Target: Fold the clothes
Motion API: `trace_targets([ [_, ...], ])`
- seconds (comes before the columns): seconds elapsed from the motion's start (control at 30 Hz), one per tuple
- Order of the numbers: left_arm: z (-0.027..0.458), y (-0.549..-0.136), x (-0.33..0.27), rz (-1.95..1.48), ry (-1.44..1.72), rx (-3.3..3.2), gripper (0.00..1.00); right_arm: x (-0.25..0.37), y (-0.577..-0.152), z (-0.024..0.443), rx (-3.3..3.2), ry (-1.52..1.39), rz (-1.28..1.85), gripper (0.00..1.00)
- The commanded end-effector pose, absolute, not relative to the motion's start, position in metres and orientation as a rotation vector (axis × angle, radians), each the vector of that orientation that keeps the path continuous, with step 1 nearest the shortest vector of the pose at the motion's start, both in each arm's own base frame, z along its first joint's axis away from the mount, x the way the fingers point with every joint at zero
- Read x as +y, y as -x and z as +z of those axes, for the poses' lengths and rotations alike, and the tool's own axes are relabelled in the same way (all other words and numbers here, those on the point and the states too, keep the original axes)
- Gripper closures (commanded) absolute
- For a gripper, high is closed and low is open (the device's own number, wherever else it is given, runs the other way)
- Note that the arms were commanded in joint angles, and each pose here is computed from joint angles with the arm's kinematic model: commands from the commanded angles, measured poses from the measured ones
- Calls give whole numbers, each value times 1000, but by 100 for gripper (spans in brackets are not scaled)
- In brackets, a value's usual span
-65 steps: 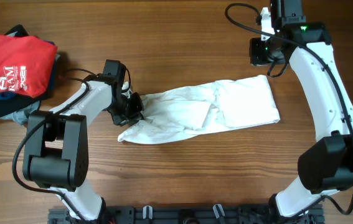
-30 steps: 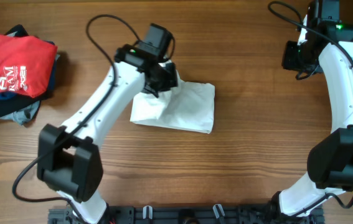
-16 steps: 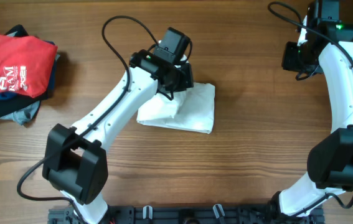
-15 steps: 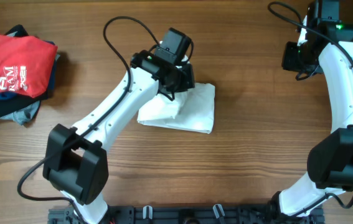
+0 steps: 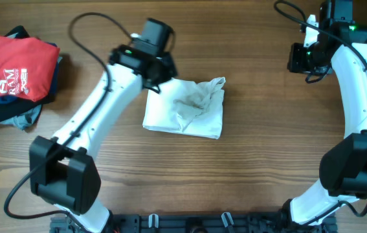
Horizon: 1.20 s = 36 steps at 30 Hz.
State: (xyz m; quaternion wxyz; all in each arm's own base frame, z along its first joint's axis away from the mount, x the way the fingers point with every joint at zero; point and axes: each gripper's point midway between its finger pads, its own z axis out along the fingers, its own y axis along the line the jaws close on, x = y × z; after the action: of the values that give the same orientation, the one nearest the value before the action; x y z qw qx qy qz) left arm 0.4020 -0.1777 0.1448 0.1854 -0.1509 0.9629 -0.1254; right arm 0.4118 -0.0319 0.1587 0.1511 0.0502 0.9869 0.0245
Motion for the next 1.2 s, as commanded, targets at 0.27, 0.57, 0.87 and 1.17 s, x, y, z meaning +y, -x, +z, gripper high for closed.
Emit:
trace_targets([
  [0.27,47,-292,-279,-536,100,3278,93,-23,-416,152,2837,-86,143,63],
  [0.57,74,-271,-281,-574,-161,3291,96,-23,-417,152,2834,-86,143,63],
  [0.87,105,-430,-144,-342,333,2812,93,64,-403,164,2773,310,619,71],
  [1.17,15,-427,-138,-334,415,3001,84,179,-348,75,3001,712,779,70],
])
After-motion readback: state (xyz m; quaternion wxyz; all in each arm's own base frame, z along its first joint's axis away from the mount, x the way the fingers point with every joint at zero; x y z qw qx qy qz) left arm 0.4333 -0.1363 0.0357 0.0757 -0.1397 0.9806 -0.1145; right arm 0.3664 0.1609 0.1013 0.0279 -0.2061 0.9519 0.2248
